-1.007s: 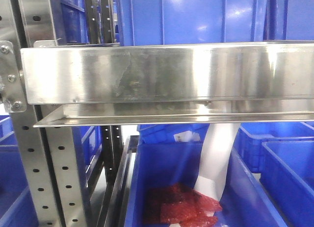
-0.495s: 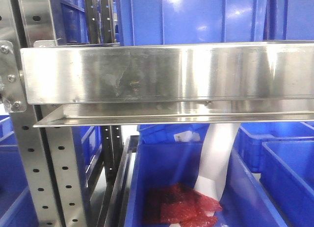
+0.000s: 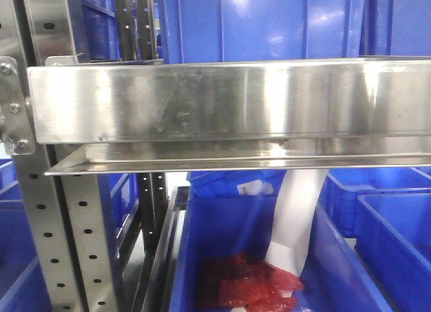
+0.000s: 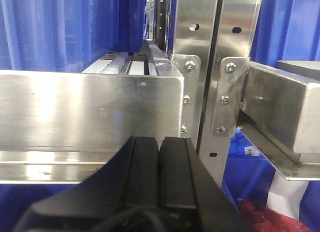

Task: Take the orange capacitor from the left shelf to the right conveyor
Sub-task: 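Retract the right arm holding the cylinder away from the shelf, then drive the base away from the shelf across the floor, holding the cylinder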

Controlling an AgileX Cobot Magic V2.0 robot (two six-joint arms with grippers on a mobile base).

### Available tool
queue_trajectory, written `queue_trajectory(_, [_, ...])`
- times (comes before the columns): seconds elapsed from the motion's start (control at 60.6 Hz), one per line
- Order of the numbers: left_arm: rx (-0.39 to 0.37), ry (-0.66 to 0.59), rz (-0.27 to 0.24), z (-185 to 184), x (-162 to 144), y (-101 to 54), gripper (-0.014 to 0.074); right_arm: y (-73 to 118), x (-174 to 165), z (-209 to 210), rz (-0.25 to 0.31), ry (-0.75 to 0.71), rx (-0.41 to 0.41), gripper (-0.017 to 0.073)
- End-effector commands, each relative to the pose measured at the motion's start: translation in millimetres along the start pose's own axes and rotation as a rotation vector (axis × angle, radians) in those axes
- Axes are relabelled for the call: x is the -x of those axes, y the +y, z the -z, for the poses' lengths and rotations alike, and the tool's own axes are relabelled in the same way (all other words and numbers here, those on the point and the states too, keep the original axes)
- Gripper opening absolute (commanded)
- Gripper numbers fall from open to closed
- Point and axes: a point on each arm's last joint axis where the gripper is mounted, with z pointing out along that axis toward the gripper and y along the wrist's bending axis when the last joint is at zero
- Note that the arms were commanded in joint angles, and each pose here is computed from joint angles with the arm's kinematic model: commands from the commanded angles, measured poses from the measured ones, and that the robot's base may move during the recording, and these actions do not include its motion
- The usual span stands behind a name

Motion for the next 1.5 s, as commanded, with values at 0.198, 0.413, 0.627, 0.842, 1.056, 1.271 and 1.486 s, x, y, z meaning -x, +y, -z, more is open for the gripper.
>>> queue_trajectory(0.198, [-0.004,-0.102,0.005,1.3,9.8,-0.1,-0.0127,-0.4,17.1,1.8,0.012,-0.114,-0.005,0.0132])
queue_trajectory(0.413, [0.001,-0.102,0.005,1.3,9.8,0.1,-0.0127,-0.4,17.1,1.8,0.012,-0.114,-0.005,0.0132])
queue_trajectory(0.627, [0.001,-0.102,0.005,1.3,9.8,0.1,-0.0127,-0.4,17.1,1.8,0.012,-0.114,-0.005,0.0132])
queue_trajectory(0.842, [0.001,-0.102,0.005,1.3,9.8,0.1,-0.0127,-0.4,17.1,1.8,0.012,-0.114,-0.005,0.0132])
queue_trajectory(1.056, [0.001,-0.102,0.005,1.3,9.8,0.1,-0.0127,-0.4,17.1,1.8,0.012,-0.114,-0.005,0.0132])
queue_trajectory(1.271, [0.001,-0.102,0.005,1.3,9.8,0.1,-0.0127,-0.4,17.1,1.8,0.012,-0.114,-0.005,0.0132])
queue_trajectory(1.486, [0.001,-0.102,0.005,1.3,9.8,0.1,-0.0127,-0.4,17.1,1.8,0.012,-0.114,-0.005,0.0132])
